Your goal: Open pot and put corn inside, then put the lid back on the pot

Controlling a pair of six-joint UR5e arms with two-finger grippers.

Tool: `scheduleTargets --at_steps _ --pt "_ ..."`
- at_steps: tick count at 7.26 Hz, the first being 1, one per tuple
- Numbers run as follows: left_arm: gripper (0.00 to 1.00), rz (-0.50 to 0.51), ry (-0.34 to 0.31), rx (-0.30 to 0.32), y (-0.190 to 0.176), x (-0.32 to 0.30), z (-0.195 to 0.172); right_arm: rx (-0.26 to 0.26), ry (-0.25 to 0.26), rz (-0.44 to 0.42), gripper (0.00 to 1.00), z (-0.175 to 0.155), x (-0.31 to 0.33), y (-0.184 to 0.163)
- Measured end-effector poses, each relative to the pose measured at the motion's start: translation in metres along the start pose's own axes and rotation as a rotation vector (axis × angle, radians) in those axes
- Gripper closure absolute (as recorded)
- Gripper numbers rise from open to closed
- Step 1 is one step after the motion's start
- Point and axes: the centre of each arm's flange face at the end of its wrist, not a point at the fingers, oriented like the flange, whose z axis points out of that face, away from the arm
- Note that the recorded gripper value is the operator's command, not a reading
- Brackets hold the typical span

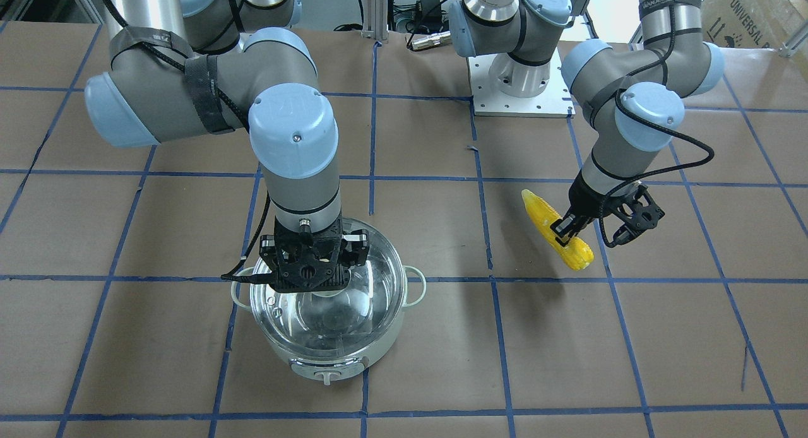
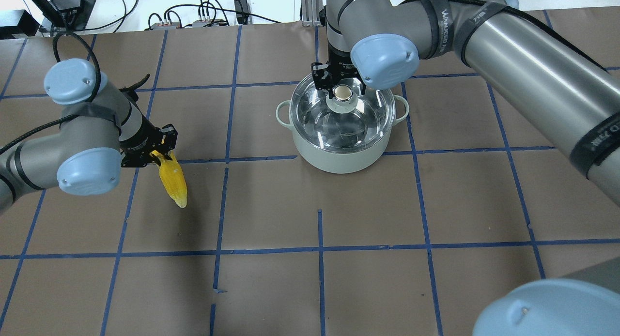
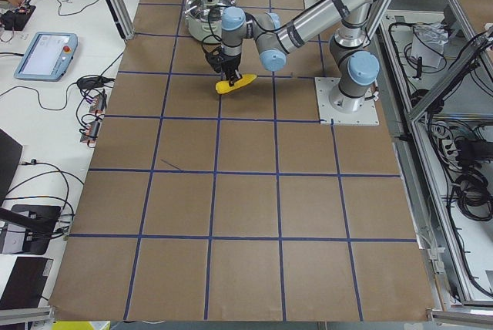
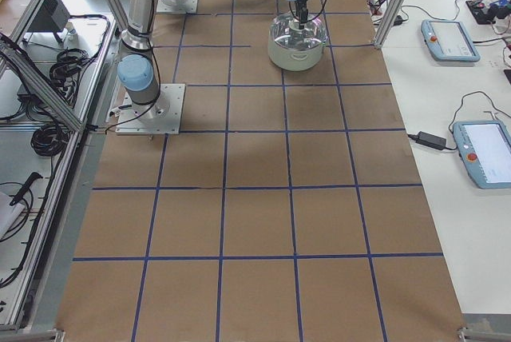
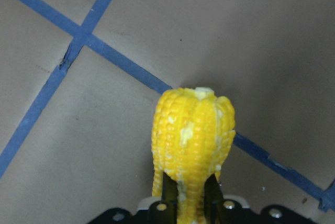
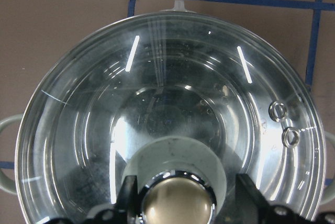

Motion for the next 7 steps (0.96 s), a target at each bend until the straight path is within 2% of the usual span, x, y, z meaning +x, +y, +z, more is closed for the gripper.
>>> scheduleTargets --at_steps 3,7 --pt "0.80 -0.035 0.001 -0.016 0.002 0.048 -0.066 0.002 0.000 0.006 0.54 -0.001 -0.002 0.000" --pt "0.80 -0.062 0.016 -0.027 0.008 0.068 -0.077 0.011 -0.004 0.018 0.53 -0.012 -0.003 0.002"
